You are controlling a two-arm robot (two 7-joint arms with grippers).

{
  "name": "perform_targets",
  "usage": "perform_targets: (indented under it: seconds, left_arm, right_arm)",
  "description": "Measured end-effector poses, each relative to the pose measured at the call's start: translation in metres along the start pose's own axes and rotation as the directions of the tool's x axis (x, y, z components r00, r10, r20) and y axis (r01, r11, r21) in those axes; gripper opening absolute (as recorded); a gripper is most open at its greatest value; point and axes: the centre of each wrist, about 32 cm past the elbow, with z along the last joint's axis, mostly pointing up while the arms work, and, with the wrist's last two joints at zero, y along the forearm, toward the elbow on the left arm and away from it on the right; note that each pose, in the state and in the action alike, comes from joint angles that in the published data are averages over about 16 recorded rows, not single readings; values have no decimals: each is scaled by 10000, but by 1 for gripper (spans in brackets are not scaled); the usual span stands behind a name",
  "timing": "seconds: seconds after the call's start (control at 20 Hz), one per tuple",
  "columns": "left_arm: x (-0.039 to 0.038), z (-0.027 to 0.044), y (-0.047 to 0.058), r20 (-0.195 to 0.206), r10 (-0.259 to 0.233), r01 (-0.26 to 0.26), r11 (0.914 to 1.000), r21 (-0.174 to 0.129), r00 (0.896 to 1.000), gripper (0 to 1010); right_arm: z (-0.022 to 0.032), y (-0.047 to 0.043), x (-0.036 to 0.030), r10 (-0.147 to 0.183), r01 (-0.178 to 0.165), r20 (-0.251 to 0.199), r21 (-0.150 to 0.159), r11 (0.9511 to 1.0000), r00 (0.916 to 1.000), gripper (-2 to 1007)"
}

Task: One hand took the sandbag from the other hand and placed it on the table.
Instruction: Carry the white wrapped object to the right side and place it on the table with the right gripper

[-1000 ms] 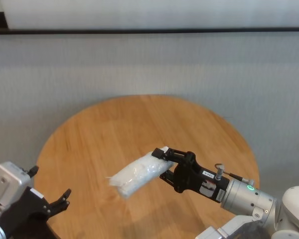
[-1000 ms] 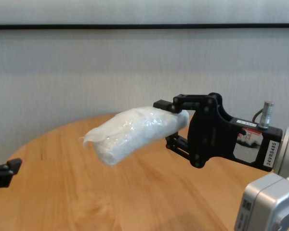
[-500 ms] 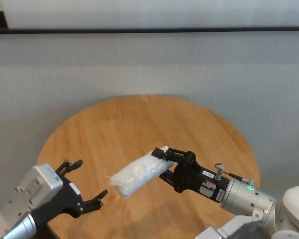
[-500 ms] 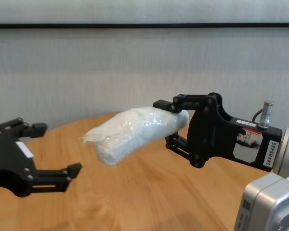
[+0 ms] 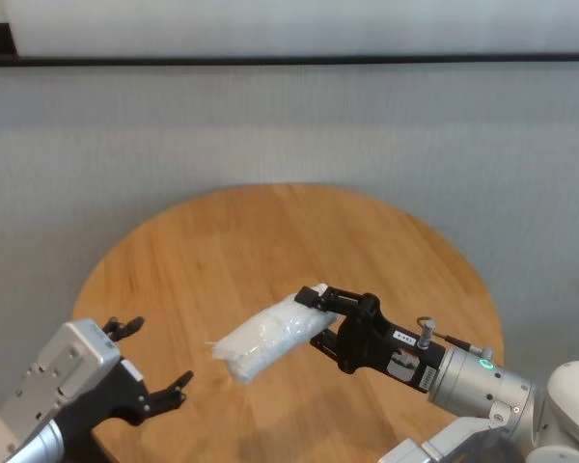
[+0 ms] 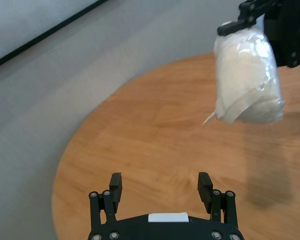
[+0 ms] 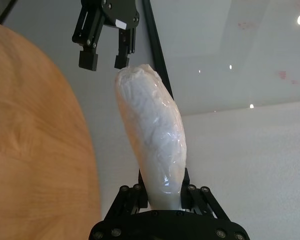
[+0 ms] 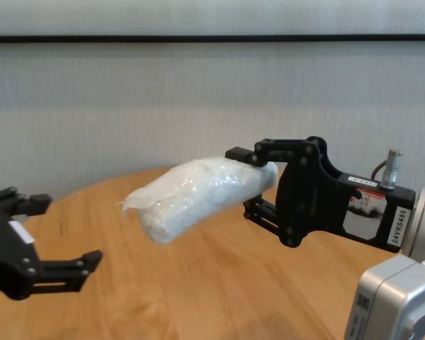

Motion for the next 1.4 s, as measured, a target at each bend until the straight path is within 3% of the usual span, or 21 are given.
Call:
perform_targets:
  seconds: [0.4,0.55,0.7,0.9,1.0,1.1,1.25,1.4]
  left_arm:
    - [-18,7,38,-117,194,-192,9996,207,9997,1002]
    - [-18,5,38,-138,177,-175,9997,181,9997,1002]
    - [-15,2,35,-141,153,-151,9998,134,9998,1002]
    - [-14,2,35,-147,174,-172,9998,132,9997,1002]
    - [-14,3,36,-150,184,-182,9997,149,9997,1002]
    - [-15,4,36,-152,191,-189,9997,164,9997,1002]
    - [-15,6,37,-154,199,-196,9996,181,9997,1002]
    - [-16,7,38,-156,205,-202,9996,195,9997,1002]
  right_arm:
    - [-3,1,5,15,-15,2,-6,10000,10000,331]
    - [-43,10,53,71,-71,63,-77,9999,10000,331]
    - [-156,25,144,185,-179,162,-360,9992,9997,331]
    - [-374,51,316,407,-394,88,-1168,9924,9991,331]
    - [-485,67,422,450,-480,-208,-1832,9819,9988,331]
    - [-591,81,529,429,-581,-650,-2554,9651,9970,331]
    - [-733,98,668,288,-833,-1544,-3601,9292,9876,331]
    - [-815,108,723,70,-1290,-2672,-4422,8876,9636,331]
